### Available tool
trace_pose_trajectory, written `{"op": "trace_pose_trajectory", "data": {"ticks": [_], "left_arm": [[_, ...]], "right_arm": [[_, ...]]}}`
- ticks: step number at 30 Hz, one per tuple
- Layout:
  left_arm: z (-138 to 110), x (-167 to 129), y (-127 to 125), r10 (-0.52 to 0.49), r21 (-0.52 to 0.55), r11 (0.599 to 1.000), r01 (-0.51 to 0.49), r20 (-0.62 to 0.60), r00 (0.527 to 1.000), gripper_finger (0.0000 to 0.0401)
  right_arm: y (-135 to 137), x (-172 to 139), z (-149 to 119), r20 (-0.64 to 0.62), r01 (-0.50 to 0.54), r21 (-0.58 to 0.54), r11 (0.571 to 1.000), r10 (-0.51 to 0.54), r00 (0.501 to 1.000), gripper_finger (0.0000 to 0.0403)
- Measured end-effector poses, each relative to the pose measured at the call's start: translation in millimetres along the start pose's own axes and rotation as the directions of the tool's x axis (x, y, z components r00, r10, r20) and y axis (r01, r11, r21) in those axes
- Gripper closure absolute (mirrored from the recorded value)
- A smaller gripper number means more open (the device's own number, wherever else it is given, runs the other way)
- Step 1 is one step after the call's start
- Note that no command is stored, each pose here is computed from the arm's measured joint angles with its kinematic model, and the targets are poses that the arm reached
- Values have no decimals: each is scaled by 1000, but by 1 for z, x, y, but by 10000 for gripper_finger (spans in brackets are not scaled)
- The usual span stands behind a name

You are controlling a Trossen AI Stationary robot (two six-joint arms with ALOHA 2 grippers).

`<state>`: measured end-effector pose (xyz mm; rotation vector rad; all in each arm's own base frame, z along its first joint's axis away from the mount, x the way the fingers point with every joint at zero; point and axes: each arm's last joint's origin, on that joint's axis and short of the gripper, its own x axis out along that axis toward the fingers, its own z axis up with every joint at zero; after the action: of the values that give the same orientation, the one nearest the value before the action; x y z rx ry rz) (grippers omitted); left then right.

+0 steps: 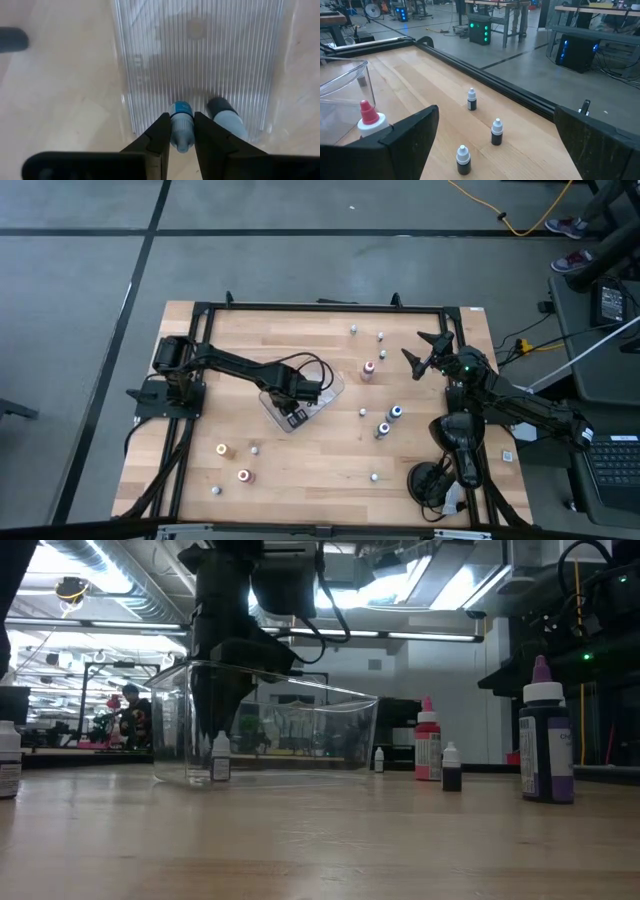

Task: Pick & Place food coloring
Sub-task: Put the left small blue food coloring bottle into the transparent bin

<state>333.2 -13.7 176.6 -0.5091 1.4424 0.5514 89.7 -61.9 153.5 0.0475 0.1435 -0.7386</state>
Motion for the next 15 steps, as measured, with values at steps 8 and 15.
{"op": "trace_pose_trajectory", "data": {"ticks": [8,15], "left_arm": [[0,1,0,1,6,1000,-1,-6,1000,286],[1,1,1,-1,12,1000,1,-6,1000,265]], "right_arm": [[0,0,0,1,0,-1,1000,0,1000,8],[0,0,0,0,0,0,1000,0,1000,8]]}}
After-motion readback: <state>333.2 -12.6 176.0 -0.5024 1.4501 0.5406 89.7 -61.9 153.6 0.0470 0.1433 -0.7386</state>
